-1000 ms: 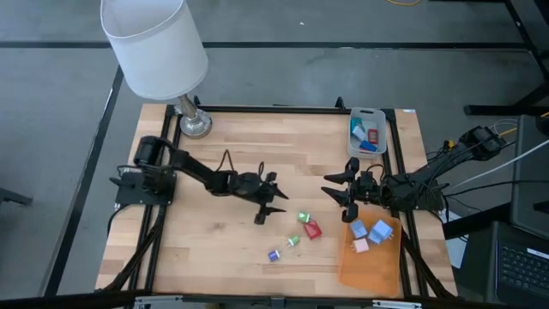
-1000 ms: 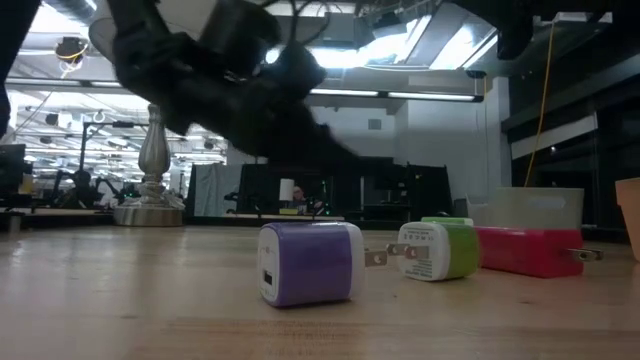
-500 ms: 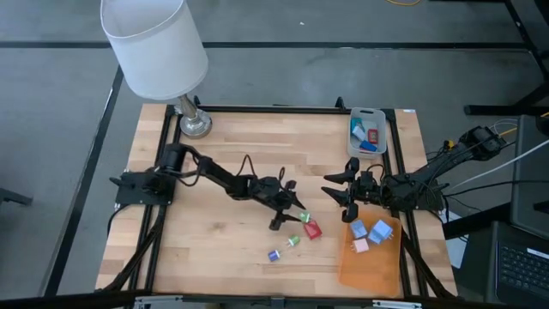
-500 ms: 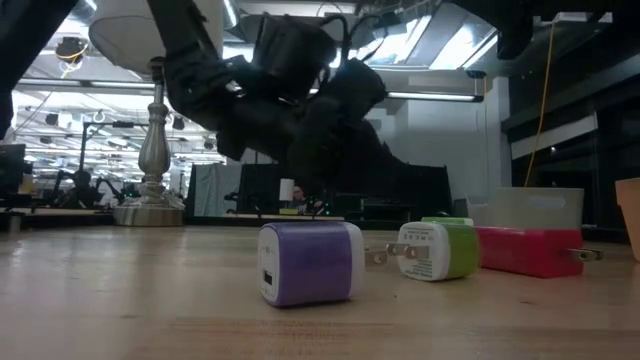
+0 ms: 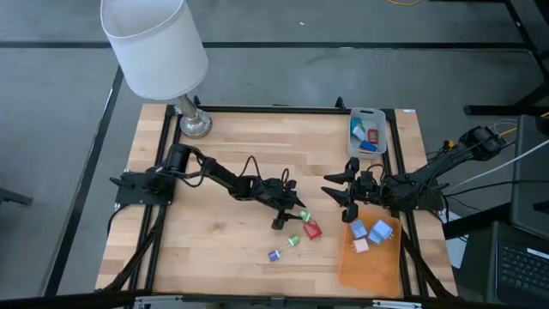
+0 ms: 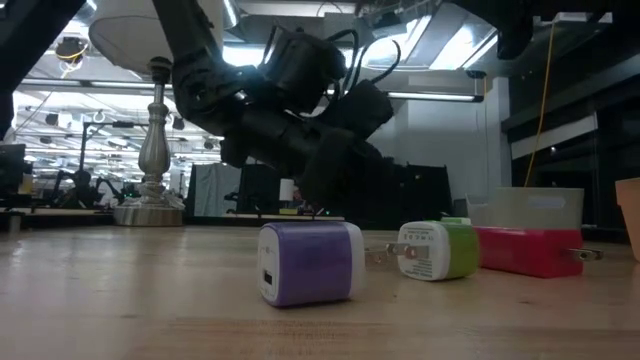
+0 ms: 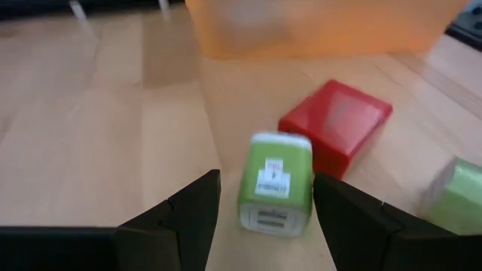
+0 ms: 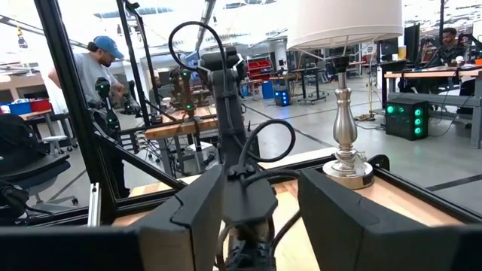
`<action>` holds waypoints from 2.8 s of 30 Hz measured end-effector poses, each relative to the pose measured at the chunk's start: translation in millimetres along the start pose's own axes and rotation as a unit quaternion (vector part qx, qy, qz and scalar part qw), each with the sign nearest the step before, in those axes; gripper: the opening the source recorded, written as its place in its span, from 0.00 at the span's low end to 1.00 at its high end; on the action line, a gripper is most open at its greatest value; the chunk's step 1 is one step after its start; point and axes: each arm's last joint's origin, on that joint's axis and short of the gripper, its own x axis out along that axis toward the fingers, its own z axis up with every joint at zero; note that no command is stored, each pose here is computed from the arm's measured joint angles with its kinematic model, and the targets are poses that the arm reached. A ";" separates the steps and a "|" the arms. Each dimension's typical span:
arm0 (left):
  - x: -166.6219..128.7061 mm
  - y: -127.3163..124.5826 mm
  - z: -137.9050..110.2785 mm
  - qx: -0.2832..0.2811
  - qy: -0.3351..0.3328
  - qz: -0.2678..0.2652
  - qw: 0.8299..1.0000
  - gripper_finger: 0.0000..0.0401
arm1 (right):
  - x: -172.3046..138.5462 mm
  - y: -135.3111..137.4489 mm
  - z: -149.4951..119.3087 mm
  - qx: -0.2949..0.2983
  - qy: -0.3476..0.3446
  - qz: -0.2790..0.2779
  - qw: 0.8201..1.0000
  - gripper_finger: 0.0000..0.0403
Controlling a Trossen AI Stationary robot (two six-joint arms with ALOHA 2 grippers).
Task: Pick & Place Office items
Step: Put the top green charger adapter into the orange bin
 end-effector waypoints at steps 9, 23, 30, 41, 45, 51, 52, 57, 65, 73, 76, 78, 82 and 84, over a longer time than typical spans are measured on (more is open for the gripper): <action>9.5 -2.9 -17.5 -0.025 0.019 -0.045 0.999 0.52 | 0.0 0.0 0.1 0.001 0.000 0.000 1.000 0.42; 15.3 -1.3 -6.2 -0.018 -0.022 -0.016 0.999 0.44 | 0.0 0.4 0.5 0.003 -0.002 0.006 1.000 0.42; 14.8 0.8 -7.0 -0.032 -0.010 -0.017 0.999 0.35 | 0.0 0.8 0.5 0.003 -0.001 0.013 1.000 0.42; -8.3 9.4 40.8 -0.034 -0.108 -0.109 0.988 0.35 | 0.0 0.6 0.6 -0.023 -0.002 0.011 1.000 0.42; -30.2 20.3 68.6 -0.072 -0.135 -0.172 0.973 0.35 | 0.6 0.0 -0.8 -0.060 0.000 -0.008 0.998 0.42; -60.1 45.3 92.7 -0.159 -0.135 -0.218 0.953 0.35 | 13.4 10.1 -5.6 -0.145 0.027 0.001 0.989 0.42; -65.3 50.9 95.6 -0.169 -0.136 -0.227 0.949 0.35 | 18.2 13.9 -4.2 -0.159 0.031 0.001 0.987 0.42; -84.7 74.4 99.3 -0.207 -0.116 -0.236 0.942 0.35 | 43.0 34.7 11.0 -0.211 0.040 -0.011 0.977 0.42; -107.7 97.2 97.9 -0.232 -0.085 -0.256 0.935 0.35 | 62.9 62.1 18.1 -0.258 0.109 -0.010 0.960 0.44; -124.2 101.0 110.4 -0.224 -0.099 -0.270 0.931 0.35 | 69.2 67.4 10.1 -0.274 0.125 -0.036 0.953 0.56; -125.0 99.8 111.9 -0.221 -0.100 -0.275 0.930 0.35 | 70.7 66.0 9.3 -0.267 0.126 -0.040 0.955 0.60; -124.5 98.3 112.3 -0.220 -0.100 -0.278 0.930 0.35 | 71.1 65.4 9.3 -0.266 0.127 -0.042 0.955 0.62; -122.2 93.0 113.5 -0.217 -0.098 -0.285 0.929 0.35 | 71.4 64.8 8.8 -0.265 0.129 -0.041 0.955 0.64; -120.8 89.2 114.9 -0.217 -0.097 -0.291 0.927 0.35 | 71.9 64.1 8.4 -0.262 0.131 -0.040 0.955 0.64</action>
